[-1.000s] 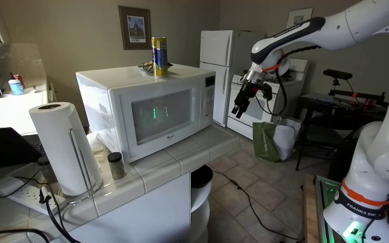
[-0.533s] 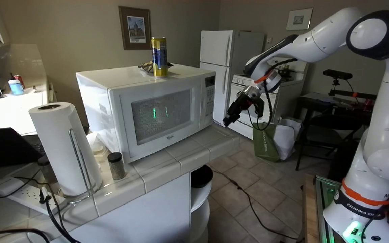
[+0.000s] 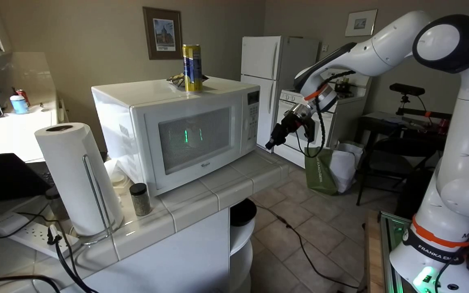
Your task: Open the microwave door.
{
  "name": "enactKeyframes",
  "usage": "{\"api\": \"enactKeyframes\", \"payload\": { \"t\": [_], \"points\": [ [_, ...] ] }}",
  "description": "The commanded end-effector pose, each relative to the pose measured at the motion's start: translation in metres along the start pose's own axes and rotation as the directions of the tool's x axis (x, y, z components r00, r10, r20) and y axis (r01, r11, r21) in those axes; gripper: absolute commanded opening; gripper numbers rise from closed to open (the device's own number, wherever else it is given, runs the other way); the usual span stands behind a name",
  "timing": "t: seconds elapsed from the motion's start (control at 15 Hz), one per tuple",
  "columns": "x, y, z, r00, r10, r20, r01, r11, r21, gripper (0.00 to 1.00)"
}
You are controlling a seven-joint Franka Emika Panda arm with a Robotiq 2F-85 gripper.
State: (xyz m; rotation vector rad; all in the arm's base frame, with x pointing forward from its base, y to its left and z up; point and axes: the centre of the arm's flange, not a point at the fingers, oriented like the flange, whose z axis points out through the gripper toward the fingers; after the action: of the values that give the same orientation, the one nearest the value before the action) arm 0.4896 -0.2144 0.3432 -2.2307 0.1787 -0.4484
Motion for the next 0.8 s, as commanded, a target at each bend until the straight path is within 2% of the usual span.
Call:
{"api": "enactKeyframes", "payload": {
  "t": [0.0,0.13,0.6,0.73],
  "points": [
    [0.003,0.002,0.001,1.000,0.019,-0.006,-0.019,1.000,-0.003,0.03],
    [0.007,0.005,0.001,0.997,0.075,-0.019,-0.074,0.997,0.018,0.00],
    [0.011,0.014,0.008,0.967,0.252,-0.046,-0.250,0.967,0.038,0.00],
    [0.012,0.017,0.017,0.955,0.283,-0.085,-0.281,0.959,0.029,0.00]
  ]
}}
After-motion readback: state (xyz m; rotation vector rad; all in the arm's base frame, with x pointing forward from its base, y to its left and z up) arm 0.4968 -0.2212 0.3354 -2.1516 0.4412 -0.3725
